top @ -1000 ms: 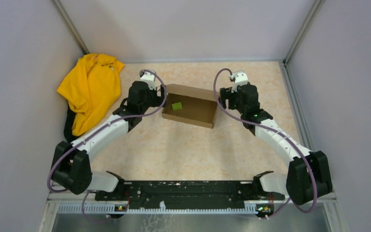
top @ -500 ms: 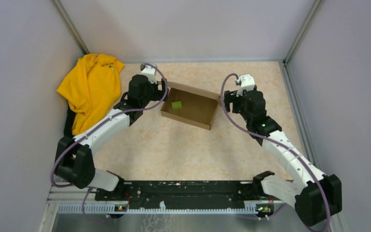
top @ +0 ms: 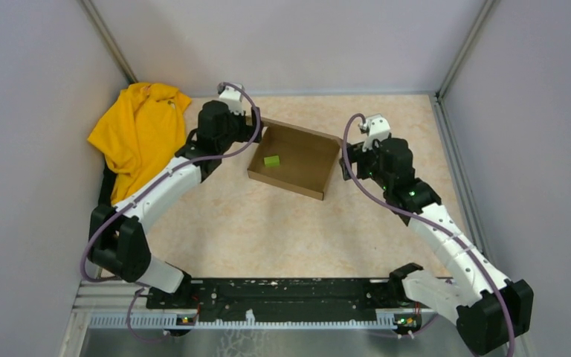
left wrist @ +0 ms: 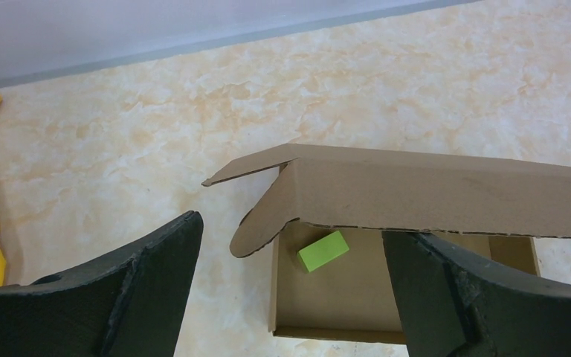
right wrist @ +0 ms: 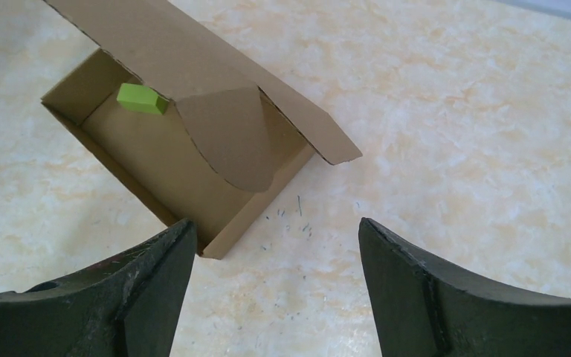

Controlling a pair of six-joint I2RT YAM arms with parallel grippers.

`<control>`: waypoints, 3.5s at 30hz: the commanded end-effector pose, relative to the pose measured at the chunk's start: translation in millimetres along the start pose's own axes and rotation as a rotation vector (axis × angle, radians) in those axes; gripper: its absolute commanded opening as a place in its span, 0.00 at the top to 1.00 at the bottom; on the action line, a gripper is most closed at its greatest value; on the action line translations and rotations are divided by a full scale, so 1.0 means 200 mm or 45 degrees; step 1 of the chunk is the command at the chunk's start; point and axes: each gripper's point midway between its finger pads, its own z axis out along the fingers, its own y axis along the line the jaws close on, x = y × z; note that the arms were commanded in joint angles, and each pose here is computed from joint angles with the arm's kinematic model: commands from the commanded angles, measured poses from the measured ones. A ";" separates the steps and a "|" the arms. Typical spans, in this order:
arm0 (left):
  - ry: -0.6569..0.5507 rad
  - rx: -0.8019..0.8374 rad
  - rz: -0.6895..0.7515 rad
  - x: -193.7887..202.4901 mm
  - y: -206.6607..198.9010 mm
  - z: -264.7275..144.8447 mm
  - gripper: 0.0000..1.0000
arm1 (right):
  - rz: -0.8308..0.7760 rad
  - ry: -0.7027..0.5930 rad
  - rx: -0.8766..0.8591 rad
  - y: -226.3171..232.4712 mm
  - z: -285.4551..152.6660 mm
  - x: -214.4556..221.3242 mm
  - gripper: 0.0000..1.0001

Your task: Fold the paper box

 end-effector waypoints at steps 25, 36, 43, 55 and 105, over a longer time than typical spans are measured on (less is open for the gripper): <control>-0.012 0.024 0.055 -0.13 0.02 0.08 0.04 | -0.284 -0.192 0.072 -0.13 0.31 -0.33 0.37; 0.000 0.019 0.048 -0.12 0.04 0.11 0.03 | -0.254 -0.183 0.018 -0.15 0.32 -0.34 0.73; 0.003 0.023 0.058 -0.11 0.05 0.12 0.04 | -0.255 -0.133 -0.020 -0.14 0.36 -0.30 0.82; 0.004 -0.025 0.158 -0.14 0.18 0.09 0.03 | -0.267 -0.128 -0.027 -0.14 0.41 -0.34 0.87; 0.013 0.048 0.221 -0.11 0.20 0.18 0.54 | -0.262 -0.125 -0.081 -0.12 0.49 -0.38 0.77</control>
